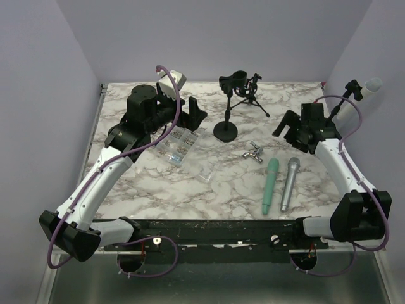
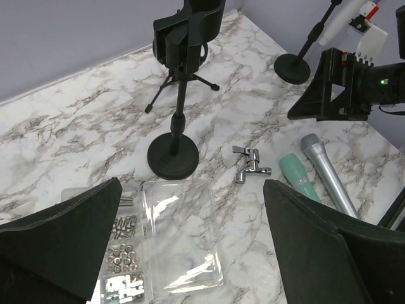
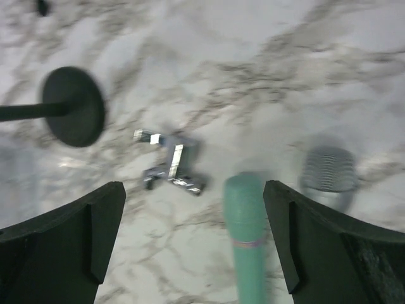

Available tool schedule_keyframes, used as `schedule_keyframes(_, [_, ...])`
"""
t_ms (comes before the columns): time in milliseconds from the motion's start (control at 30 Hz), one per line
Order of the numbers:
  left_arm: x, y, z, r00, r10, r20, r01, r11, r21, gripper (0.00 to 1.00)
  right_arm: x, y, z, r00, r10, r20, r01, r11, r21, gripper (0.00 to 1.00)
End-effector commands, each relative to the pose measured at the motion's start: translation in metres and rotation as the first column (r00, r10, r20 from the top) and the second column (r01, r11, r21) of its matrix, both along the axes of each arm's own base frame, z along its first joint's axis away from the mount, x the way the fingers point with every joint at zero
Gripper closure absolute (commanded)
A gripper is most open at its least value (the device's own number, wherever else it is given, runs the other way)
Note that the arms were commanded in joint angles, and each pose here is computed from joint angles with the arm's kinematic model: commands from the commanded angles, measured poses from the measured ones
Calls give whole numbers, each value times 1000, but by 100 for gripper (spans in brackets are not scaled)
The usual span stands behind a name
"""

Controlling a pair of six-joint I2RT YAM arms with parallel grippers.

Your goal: Remove the microphone from the stand

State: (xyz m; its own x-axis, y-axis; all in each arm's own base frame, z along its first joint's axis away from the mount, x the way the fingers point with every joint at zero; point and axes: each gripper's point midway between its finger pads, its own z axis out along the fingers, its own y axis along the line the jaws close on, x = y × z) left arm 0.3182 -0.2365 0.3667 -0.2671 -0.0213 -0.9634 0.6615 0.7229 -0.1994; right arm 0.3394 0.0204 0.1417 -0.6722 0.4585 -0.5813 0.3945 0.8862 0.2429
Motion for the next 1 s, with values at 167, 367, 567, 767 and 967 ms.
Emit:
schedule_keyframes(167, [-4, 6, 9, 999, 17, 47, -17, 1000, 1, 2, 45, 138, 118, 863, 169, 476, -445, 702, 557, 0])
schedule_keyframes(367, [-2, 6, 7, 999, 16, 46, -16, 1000, 9, 2, 67, 198, 165, 802, 162, 575, -552, 569, 609, 0])
schedule_keyframes(567, [0, 5, 4, 999, 13, 38, -13, 1000, 11, 1, 98, 224, 179, 815, 78, 574, -517, 545, 661, 0])
schedule_keyframes(767, [1, 2, 3, 1000, -4, 17, 4, 1000, -6, 1, 118, 221, 195, 821, -10, 570, -473, 546, 691, 3])
schedule_keyframes(967, [2, 4, 4, 1000, -3, 14, 3, 1000, -15, 1, 129, 220, 198, 818, -28, 574, -460, 567, 683, 11])
